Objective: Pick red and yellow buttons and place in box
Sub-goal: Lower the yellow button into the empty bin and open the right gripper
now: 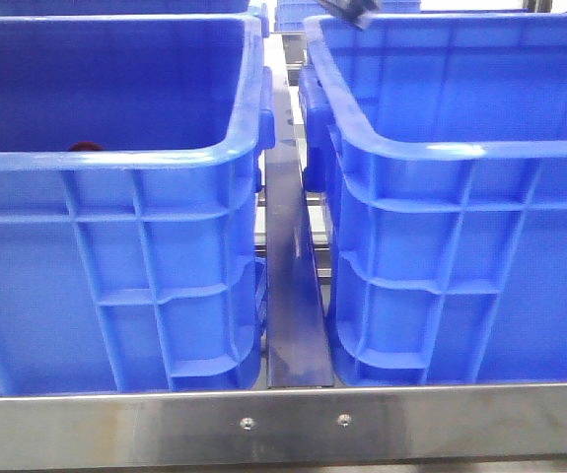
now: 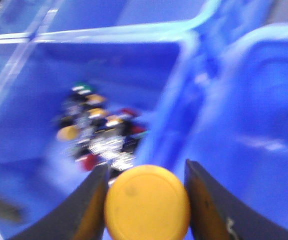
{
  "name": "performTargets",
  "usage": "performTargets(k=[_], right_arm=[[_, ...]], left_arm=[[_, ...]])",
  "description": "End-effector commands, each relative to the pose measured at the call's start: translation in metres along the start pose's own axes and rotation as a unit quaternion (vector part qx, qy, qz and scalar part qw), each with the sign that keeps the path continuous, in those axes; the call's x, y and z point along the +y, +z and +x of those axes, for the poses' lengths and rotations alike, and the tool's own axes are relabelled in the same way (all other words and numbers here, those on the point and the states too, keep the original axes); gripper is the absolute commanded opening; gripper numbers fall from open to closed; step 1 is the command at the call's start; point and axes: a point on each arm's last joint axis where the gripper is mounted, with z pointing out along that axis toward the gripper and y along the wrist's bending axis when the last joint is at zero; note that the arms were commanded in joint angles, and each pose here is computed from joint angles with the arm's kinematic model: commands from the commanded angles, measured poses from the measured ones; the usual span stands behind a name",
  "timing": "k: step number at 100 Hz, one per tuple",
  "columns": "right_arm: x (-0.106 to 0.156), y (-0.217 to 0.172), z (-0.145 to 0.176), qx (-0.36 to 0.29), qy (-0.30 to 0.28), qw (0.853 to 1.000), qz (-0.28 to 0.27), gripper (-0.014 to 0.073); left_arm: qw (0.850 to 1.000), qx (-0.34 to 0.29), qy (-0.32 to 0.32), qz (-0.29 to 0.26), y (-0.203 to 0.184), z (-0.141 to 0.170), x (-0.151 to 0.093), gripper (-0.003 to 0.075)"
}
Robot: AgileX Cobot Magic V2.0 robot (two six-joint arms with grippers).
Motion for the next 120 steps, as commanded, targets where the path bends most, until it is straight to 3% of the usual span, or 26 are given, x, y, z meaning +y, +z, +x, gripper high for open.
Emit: performTargets(k=[1, 25, 53, 78, 120], right_arm=[[-0.004, -0.013, -0.012, -0.072, -0.028, 0.996, 0.049, 0.0222], [-0.043, -0.007, 0.012, -0.111, -0.074, 0.973, 0.186, 0.0222], [-0.076, 0.016, 0.017, -0.111, -0.103, 0.95, 0.273, 0.0222], [-0.104, 0.049, 0.02, -0.087, -0.134, 0.936, 0.314, 0.0222], [-0.13, 0.083, 0.022, -0.07, -0.154, 0.925, 0.339, 0.0222]], left_arm=[[0.999, -0.05, -0.001, 0.005, -0.015, -0.013, -0.009, 0.0598], [0.999, -0.05, -0.001, 0.005, -0.015, -0.013, -0.009, 0.0598], [0.999, -0.05, -0.001, 0.005, -0.015, -0.013, -0.009, 0.0598], [0.999, -0.05, -0.001, 0.005, -0.015, -0.013, -0.009, 0.0598], [0.999, -0.05, -0.001, 0.005, -0.015, -0.013, -0.009, 0.0598]])
